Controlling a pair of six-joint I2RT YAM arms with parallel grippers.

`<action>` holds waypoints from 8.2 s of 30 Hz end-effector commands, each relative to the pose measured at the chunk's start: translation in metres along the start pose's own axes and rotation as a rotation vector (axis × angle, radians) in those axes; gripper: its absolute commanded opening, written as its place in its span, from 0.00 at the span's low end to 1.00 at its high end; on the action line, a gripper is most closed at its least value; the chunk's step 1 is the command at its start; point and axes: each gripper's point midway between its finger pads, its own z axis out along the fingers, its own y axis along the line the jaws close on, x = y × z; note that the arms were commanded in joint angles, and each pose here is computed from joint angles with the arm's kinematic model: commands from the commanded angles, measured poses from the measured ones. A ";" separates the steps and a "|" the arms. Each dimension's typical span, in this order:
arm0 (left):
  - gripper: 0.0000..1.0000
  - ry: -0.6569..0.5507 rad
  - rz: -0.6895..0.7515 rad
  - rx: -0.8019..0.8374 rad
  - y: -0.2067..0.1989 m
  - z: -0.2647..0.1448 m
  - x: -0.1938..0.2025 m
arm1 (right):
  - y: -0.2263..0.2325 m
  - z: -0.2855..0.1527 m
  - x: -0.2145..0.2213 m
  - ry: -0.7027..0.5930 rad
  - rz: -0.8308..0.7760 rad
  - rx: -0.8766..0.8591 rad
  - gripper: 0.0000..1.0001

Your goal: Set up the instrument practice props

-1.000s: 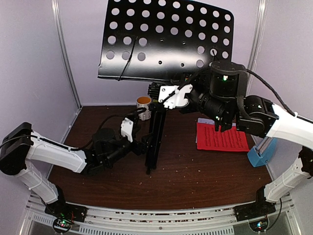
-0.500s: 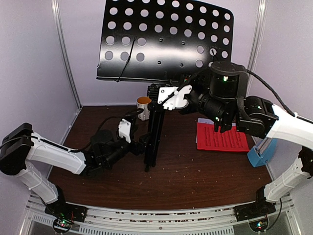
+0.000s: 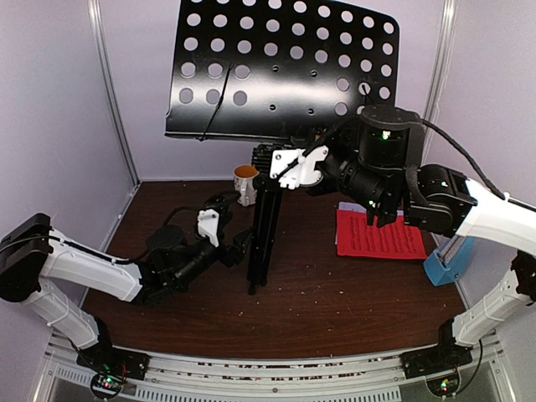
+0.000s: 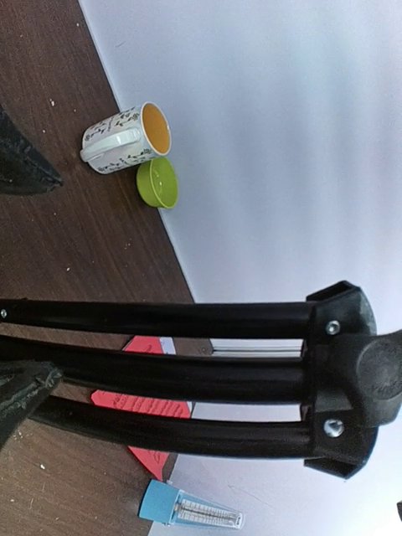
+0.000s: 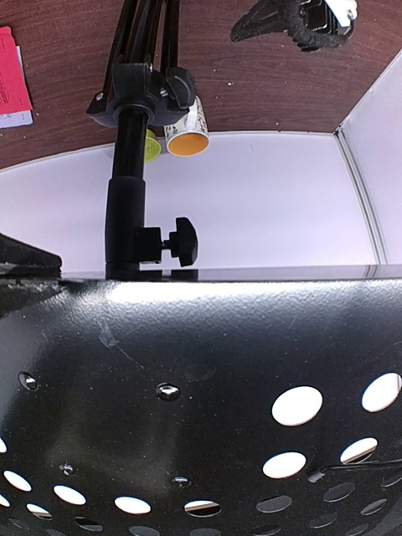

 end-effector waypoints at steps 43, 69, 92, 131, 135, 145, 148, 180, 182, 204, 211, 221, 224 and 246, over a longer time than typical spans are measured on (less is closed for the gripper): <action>0.00 0.130 0.365 0.130 -0.018 0.059 0.016 | -0.145 -0.056 -0.007 -0.139 0.243 0.329 0.00; 0.22 0.216 0.608 0.131 0.036 0.090 0.063 | -0.131 -0.028 -0.021 -0.123 0.183 0.288 0.00; 0.49 0.163 0.529 0.119 0.036 0.072 0.051 | -0.114 -0.008 -0.042 -0.117 0.146 0.275 0.38; 0.96 0.168 0.431 0.092 0.044 0.033 0.034 | -0.042 -0.060 -0.020 -0.231 0.197 0.081 1.00; 0.96 0.172 0.389 0.068 0.049 0.024 0.034 | -0.029 -0.073 -0.019 -0.276 0.250 0.035 1.00; 0.95 0.161 0.217 0.008 0.059 -0.009 0.039 | 0.056 -0.078 0.001 -0.258 0.524 -0.156 0.95; 0.94 0.227 0.224 0.042 0.055 -0.010 0.050 | 0.091 -0.066 0.019 -0.221 0.599 -0.208 0.92; 0.72 0.257 0.155 0.026 0.045 -0.017 0.078 | 0.191 0.077 0.090 -0.162 0.962 -0.455 0.66; 0.72 0.277 0.224 0.038 0.052 -0.007 0.080 | 0.201 0.081 0.091 -0.149 0.951 -0.479 0.64; 0.39 0.306 0.526 0.044 0.067 0.064 0.098 | 0.212 0.101 0.099 -0.085 0.883 -0.488 0.24; 0.29 0.222 0.477 0.082 0.061 0.058 0.092 | 0.209 0.100 0.102 -0.090 0.884 -0.487 0.13; 0.24 0.188 0.455 0.158 0.048 0.059 0.084 | 0.217 0.096 0.097 -0.146 0.884 -0.524 0.00; 0.33 0.157 0.415 0.128 0.051 0.062 0.076 | 0.218 0.095 0.091 -0.178 0.895 -0.543 0.00; 0.00 0.221 0.491 0.042 0.098 0.074 0.054 | 0.183 0.097 0.120 -0.150 0.915 -0.489 0.00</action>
